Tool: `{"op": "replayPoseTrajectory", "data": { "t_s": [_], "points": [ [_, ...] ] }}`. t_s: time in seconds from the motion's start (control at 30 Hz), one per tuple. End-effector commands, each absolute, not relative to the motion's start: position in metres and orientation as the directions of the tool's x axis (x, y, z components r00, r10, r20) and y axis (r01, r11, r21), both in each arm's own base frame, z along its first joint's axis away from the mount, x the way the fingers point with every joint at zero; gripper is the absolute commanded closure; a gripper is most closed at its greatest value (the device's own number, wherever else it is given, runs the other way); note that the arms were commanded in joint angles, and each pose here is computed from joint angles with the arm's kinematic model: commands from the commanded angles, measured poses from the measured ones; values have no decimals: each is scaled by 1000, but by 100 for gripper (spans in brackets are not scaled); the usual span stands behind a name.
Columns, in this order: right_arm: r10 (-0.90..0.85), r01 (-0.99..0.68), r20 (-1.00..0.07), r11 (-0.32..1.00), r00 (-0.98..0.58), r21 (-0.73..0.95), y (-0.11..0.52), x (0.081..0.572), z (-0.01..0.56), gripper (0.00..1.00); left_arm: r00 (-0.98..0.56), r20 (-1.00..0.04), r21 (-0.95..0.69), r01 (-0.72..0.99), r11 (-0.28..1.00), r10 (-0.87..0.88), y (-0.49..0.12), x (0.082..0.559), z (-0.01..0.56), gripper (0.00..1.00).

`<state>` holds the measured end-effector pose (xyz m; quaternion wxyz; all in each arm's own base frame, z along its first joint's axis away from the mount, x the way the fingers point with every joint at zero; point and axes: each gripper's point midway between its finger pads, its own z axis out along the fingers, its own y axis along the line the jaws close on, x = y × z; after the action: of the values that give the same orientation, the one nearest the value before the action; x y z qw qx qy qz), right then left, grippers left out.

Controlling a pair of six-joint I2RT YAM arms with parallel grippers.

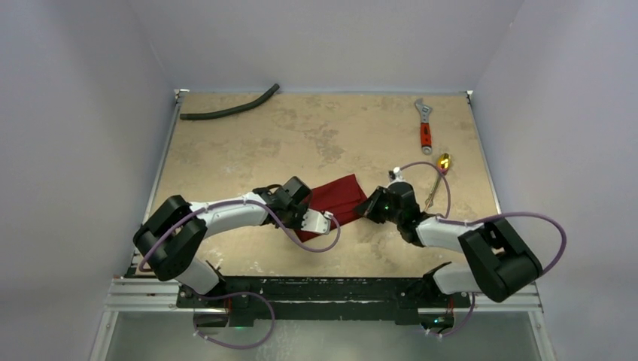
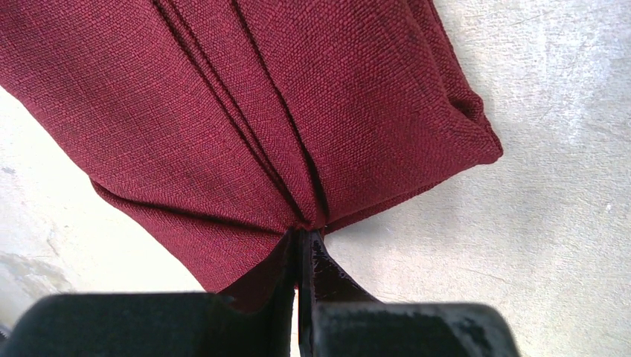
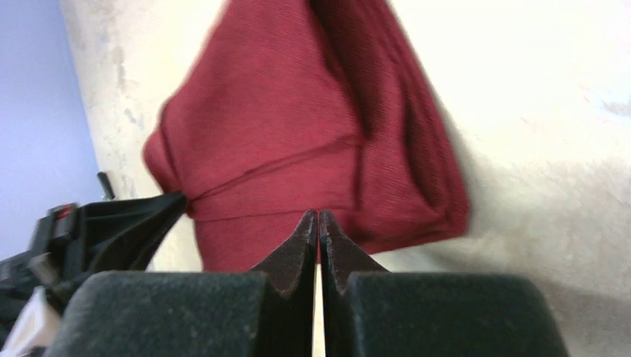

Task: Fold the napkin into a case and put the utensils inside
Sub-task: Smooth out the 2/3-rectangle-folded napkin at the center of the board.

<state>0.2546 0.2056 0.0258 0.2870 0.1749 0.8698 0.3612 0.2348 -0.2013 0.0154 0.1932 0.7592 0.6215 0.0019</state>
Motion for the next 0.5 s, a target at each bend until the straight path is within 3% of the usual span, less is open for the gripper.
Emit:
{"op": "replayPoseTrajectory", "data": {
  "t_s": [0.0, 0.07, 0.17, 0.47],
  "points": [
    [389, -125, -496, 677, -776, 726, 227, 269, 83, 89, 252, -160, 234, 949, -212, 954, -177, 217, -11, 100],
    [329, -197, -508, 653, -796, 731, 239, 271, 99, 82, 260, -154, 243, 945, -218, 953, -175, 217, -11, 100],
    [244, -280, -545, 653, -803, 704, 255, 289, 107, 82, 284, -113, 277, 929, -245, 952, -170, 224, -9, 100],
    [208, -294, -519, 627, -829, 721, 289, 338, 74, 95, 369, 7, 376, 860, -345, 929, -169, 255, 8, 100]
  ]
}}
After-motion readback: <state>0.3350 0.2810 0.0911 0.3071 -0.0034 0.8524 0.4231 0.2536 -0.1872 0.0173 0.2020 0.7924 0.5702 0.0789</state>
